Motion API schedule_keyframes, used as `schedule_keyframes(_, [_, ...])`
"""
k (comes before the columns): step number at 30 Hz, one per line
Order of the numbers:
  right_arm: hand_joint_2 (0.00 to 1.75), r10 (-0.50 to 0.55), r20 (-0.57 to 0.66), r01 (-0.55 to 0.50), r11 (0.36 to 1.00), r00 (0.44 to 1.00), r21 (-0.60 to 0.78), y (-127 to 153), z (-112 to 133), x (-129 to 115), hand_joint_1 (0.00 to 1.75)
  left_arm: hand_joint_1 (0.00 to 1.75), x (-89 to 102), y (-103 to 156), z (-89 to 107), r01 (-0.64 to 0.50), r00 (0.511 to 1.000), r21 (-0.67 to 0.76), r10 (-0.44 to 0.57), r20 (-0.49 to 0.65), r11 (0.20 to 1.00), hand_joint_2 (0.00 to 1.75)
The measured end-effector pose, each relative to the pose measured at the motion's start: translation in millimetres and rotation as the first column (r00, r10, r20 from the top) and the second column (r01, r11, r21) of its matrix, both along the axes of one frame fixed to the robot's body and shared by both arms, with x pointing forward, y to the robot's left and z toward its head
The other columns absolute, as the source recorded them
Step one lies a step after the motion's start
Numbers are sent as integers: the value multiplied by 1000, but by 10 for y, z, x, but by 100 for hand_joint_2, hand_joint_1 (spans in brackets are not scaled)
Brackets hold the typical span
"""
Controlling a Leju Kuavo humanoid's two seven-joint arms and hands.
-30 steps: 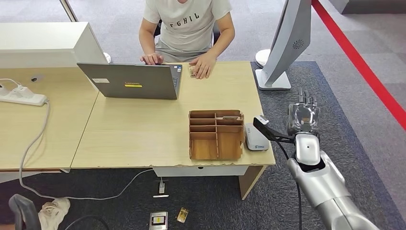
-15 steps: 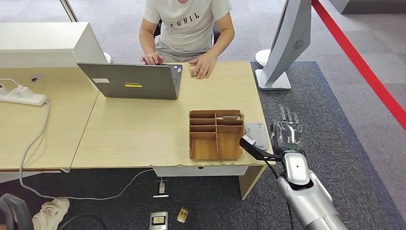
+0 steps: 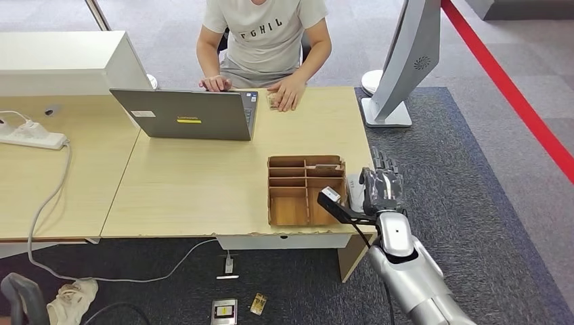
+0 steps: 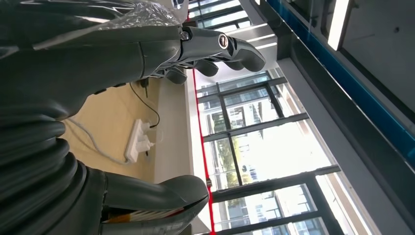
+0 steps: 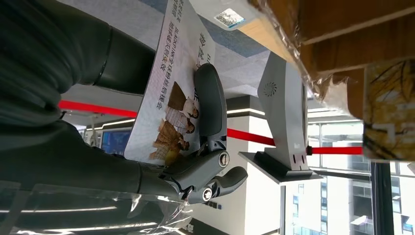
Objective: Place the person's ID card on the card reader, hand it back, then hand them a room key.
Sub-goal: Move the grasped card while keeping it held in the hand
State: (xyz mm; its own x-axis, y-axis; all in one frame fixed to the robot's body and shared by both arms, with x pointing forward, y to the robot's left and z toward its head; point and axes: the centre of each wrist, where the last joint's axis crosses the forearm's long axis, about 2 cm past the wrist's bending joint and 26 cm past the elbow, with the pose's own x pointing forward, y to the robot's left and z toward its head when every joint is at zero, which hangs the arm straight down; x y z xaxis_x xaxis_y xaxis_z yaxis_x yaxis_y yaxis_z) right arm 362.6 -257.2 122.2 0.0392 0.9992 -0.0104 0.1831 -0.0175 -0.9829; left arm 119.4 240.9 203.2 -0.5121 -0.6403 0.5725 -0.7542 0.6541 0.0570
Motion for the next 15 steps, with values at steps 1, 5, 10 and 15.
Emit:
schedule_keyframes(1, [175, -8, -5, 8, 1000, 1000, -6, 16, -21, 5, 175, 0, -1, -2, 0, -2, 1000, 4, 2, -2, 1000, 175])
schedule_keyframes(5, [175, -77, -30, 76, 997, 997, -29, 24, -92, 38, 175, 0, -11, -12, 1, -10, 1000, 28, 10, -11, 1000, 175])
schedule_keyframes(10, [175, -163, -69, 159, 986, 984, -58, -86, -145, 97, 175, 0, -30, -17, -8, -17, 1000, 37, 18, -22, 999, 175])
schedule_keyframes(15, [175, -198, -118, 188, 978, 973, -95, -198, -241, 85, 175, 0, -33, -18, -9, -21, 999, 38, 22, -25, 999, 175])
